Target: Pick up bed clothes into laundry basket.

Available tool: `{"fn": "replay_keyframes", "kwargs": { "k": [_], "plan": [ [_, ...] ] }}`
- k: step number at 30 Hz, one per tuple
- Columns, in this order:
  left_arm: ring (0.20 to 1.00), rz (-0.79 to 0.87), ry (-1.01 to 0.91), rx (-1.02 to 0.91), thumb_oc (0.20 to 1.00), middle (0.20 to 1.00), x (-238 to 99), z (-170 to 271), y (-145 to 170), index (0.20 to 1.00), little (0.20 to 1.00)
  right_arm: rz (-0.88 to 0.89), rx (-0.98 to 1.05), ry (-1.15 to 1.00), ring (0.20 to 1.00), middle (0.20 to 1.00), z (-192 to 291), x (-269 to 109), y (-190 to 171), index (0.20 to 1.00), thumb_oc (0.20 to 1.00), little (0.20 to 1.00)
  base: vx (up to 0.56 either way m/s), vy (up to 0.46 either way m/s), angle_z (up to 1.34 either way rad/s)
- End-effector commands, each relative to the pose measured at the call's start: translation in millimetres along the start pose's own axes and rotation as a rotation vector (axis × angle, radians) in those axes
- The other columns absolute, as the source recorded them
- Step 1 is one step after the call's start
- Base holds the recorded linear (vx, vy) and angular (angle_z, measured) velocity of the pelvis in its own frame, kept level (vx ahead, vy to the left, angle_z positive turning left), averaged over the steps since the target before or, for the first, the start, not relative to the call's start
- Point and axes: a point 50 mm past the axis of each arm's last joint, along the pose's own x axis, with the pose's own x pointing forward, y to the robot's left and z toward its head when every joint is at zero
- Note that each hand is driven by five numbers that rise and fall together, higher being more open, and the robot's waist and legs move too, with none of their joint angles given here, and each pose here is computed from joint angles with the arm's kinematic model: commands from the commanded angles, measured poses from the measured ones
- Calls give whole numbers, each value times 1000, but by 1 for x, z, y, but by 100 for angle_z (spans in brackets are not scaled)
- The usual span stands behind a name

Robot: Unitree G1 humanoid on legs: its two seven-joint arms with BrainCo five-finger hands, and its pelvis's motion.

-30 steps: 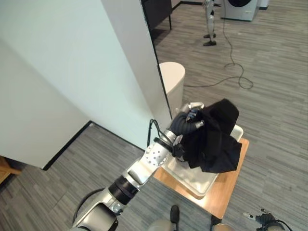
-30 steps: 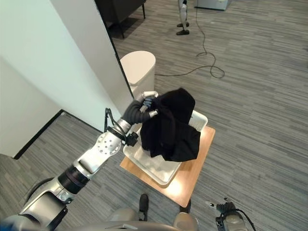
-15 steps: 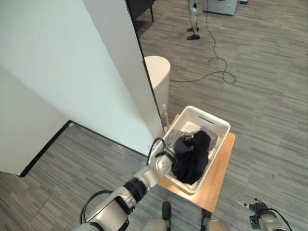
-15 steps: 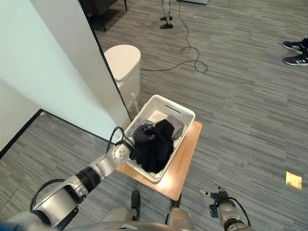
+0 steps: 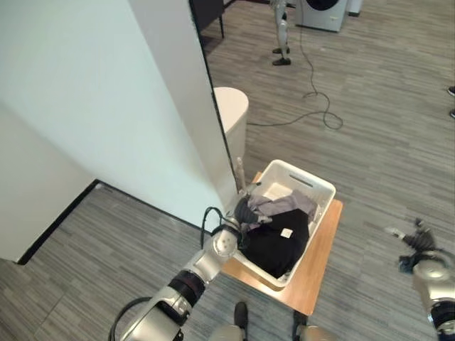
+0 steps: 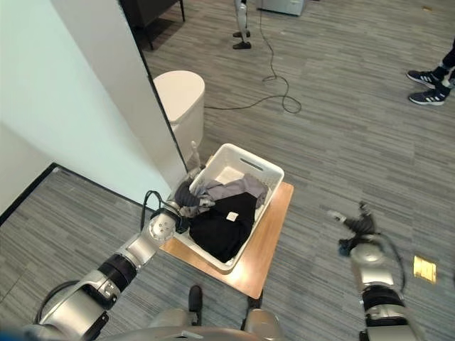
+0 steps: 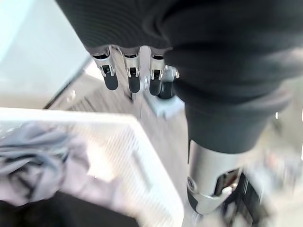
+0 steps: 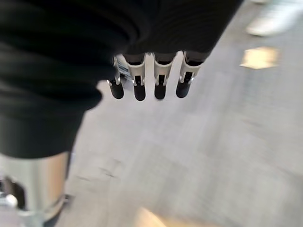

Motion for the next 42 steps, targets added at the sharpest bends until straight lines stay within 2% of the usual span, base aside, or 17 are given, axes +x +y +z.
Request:
{"fn": "replay_keyframes", "kwargs": {
  "k": [1,4,8,13,16,17,20,21,24,25,26,29,34,37,42],
  "plan": [
    [1000,74,-138,-229,1000,1000,22,41,12,1000,1000,-124,-51,-119,1000,1000,30,9,-35,1000,1000,1000,21,-31,9],
    [1000,131,-175,-308,1000,1000,19,46,29,1000,1000,-134,-54,-178,1000,1000,43,8,-40,1000,1000,1000,6,-24,4],
    [1000,226,-224,-432,1000,1000,-2,42,63,1000,1000,-98,-15,-289,1000,1000,66,5,-39,1000,1000,1000,-8,-52,4],
    [1000,192,-166,-463,1000,1000,-35,15,71,1000,1000,-58,-38,-314,1000,1000,74,9,-52,1000,1000,1000,-56,-109,34],
    [1000,186,-149,-471,1000,1000,-42,10,72,1000,1000,-59,-52,-317,1000,1000,76,9,-58,1000,1000,1000,-56,-103,62],
    [1000,189,-113,-487,1000,1000,-57,-2,76,1000,1000,-8,-109,-370,1000,1000,87,6,-52,1000,1000,1000,-100,-82,72],
    [1000,168,-142,-508,1000,1000,-71,2,76,1000,1000,-3,-129,-486,1000,1000,112,2,-41,1000,1000,1000,-122,-31,58],
    [1000,159,-147,-533,1000,1000,-71,3,73,1000,1000,7,-123,-578,1000,1000,142,4,-28,1000,1000,1000,-141,0,51],
    [1000,165,-159,-544,1000,1000,-69,4,74,1000,1000,26,-119,-613,1000,1000,152,3,-18,1000,1000,1000,-229,-14,56],
    [1000,172,-175,-551,1000,1000,-70,6,79,1000,1000,72,-95,-646,1000,1000,159,-1,5,1000,1000,1000,-359,-80,99],
    [1000,166,-184,-555,1000,1000,-71,6,81,1000,1000,88,-81,-661,1000,1000,161,-4,11,1000,1000,1000,-410,-118,125],
    [1000,146,-182,-570,1000,1000,-77,4,83,1000,1000,111,-46,-656,1000,1000,152,-11,21,1000,1000,1000,-166,-64,89],
    [1000,117,-220,-597,1000,1000,-71,14,82,1000,1000,209,-39,-624,1000,1000,125,-33,63,1000,1000,1000,-113,172,49],
    [1000,58,-282,-596,1000,1000,-51,34,75,1000,1000,199,-34,-589,1000,1000,105,-44,64,1000,1000,1000,-71,383,105],
    [1000,-33,-294,-586,1000,1000,-43,44,57,1000,1000,220,-50,-559,1000,1000,90,-55,77,1000,1000,1000,-26,277,110]
  ]
}}
